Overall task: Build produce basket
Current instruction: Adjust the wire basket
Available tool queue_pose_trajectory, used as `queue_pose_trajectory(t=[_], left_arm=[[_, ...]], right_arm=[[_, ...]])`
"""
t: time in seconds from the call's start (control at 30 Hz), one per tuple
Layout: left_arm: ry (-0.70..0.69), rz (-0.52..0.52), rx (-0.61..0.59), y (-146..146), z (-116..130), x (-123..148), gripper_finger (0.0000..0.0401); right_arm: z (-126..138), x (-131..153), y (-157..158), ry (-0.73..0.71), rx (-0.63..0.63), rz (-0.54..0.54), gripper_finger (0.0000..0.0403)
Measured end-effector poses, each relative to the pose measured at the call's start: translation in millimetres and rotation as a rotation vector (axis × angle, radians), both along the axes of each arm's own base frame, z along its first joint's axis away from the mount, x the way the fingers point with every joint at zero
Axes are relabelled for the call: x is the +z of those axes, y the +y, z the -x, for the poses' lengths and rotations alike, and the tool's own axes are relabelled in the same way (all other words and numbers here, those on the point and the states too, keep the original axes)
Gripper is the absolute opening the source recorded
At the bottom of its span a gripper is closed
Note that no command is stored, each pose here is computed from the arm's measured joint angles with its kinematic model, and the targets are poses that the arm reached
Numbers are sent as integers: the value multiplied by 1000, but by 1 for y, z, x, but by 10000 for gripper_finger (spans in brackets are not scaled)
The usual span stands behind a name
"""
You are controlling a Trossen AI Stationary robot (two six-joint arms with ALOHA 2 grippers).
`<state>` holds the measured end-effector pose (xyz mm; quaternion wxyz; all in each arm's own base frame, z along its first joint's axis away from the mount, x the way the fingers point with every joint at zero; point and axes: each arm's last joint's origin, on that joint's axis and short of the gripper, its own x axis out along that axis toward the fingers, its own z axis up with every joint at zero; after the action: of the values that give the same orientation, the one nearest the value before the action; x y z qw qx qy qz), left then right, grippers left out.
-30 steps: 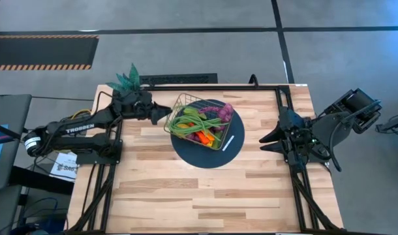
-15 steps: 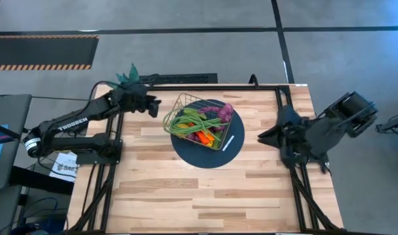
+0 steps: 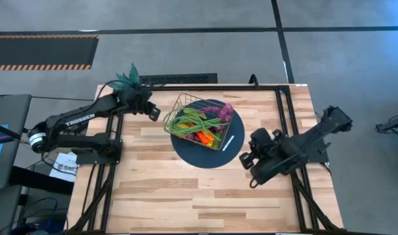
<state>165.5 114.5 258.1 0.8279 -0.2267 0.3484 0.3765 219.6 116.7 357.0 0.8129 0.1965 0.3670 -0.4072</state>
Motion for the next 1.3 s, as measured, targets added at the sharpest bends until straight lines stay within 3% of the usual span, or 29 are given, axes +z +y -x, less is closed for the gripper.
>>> queue_pose_trajectory(t=[0.13,0.27,0.47,0.57,0.67,0.8,0.97,1.3], left_arm=[[54,34,-7,10,-13,-16,1],[89,102,-49,21,-26,-36,0],[125,184,-91,30,-37,-58,0],[133,184,-117,30,-39,-61,0],[142,171,-131,30,-38,-60,0],[152,149,-134,33,-33,-57,0],[200,101,-67,41,-20,-52,0],[89,111,-29,60,-18,-53,0]], right_arm=[[4,-46,-5,31,-198,-12,3],[-3,-74,-7,-29,-262,-53,2],[-36,-104,-11,-183,-122,-142,1],[-45,-122,-24,-185,-78,-177,1],[-44,-140,-40,-163,-67,-233,1],[-37,-162,-63,-250,-37,-320,1],[-26,-173,-86,-480,-28,-351,1],[-22,-170,-116,-506,-30,-286,0]])
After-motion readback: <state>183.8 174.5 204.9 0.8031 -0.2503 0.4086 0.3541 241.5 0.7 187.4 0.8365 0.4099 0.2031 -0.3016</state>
